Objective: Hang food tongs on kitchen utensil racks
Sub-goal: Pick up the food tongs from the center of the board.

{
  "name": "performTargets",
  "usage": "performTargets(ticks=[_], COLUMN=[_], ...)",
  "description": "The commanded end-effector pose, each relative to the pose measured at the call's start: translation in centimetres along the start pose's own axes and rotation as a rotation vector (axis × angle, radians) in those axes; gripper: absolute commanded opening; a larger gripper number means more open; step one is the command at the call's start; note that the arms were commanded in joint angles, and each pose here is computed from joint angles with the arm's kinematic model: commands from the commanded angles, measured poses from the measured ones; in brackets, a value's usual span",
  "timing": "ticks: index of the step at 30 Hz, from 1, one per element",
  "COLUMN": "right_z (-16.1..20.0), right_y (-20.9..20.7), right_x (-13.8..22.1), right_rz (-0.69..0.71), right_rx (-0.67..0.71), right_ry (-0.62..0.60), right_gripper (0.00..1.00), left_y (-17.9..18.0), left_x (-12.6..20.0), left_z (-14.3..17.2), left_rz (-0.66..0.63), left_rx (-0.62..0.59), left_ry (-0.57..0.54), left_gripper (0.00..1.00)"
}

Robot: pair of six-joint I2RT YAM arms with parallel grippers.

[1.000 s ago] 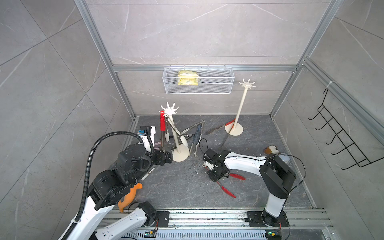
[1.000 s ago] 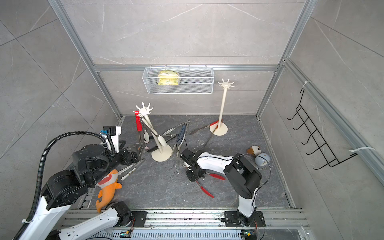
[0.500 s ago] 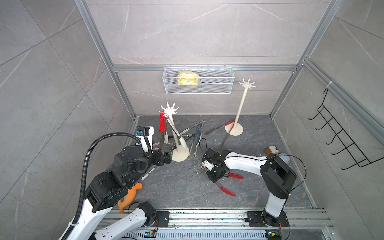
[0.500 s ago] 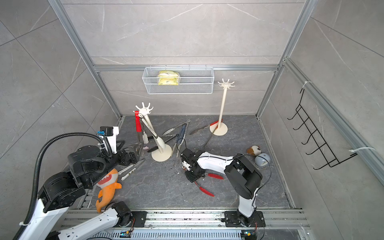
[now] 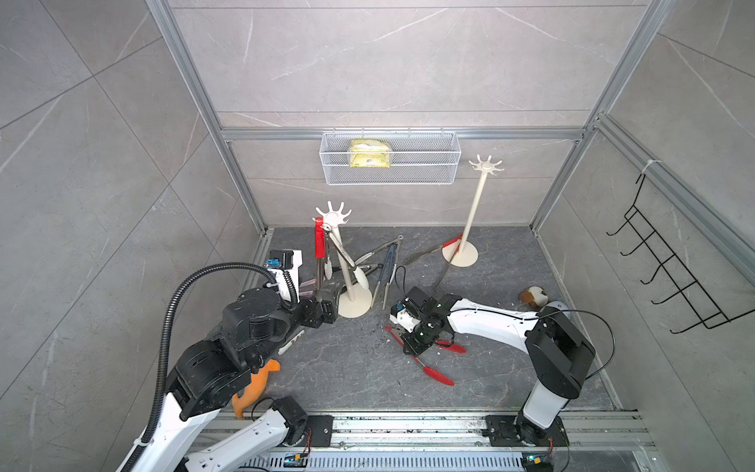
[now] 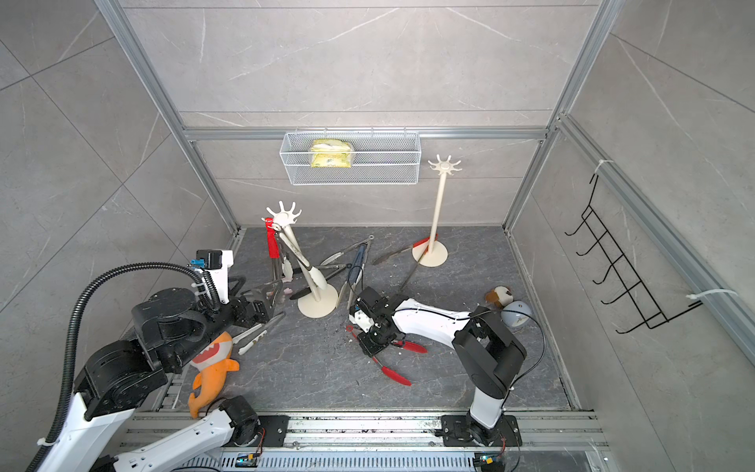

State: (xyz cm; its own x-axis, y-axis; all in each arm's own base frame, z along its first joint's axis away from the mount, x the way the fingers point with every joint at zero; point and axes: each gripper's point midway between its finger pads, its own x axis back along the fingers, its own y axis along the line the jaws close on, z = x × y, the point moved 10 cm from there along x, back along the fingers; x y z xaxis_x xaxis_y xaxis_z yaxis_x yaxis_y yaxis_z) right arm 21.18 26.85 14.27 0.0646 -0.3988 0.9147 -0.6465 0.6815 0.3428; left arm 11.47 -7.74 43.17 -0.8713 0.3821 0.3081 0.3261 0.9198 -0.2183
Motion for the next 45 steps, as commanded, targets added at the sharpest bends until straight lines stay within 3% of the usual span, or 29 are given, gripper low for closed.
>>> performTargets(ticks=[1, 24, 36, 45], right_z=[-0.9, -3.0, -4.7, -5.9], right_y=[1.2, 2.9, 3.6, 4.3], right_x=[1.3, 5.9, 9.7, 13.4], right_rz=[-0.075, -0.111, -0.131, -0.067], right_rx=[0.048, 0.094, 0.128, 0.142], right_ry=[-0.068, -0.207, -0.316, -0.418], right_gripper=[0.07, 0.03, 0.02, 0.00], left_y=[-0.1, -0.1, 0.1, 0.2], left_x=[0.1, 0.2, 0.4, 0.2], left_z=[-0.4, -0.4, 0.1, 0.6], left_rz=[0.004, 0.017, 0.019, 0.016], left_rx=[-0.003, 0.001, 0.013, 0.011], left_ry=[-0.035, -0.031, -0.031, -0.018], left_gripper=[0.99, 0.99, 0.99, 0.99])
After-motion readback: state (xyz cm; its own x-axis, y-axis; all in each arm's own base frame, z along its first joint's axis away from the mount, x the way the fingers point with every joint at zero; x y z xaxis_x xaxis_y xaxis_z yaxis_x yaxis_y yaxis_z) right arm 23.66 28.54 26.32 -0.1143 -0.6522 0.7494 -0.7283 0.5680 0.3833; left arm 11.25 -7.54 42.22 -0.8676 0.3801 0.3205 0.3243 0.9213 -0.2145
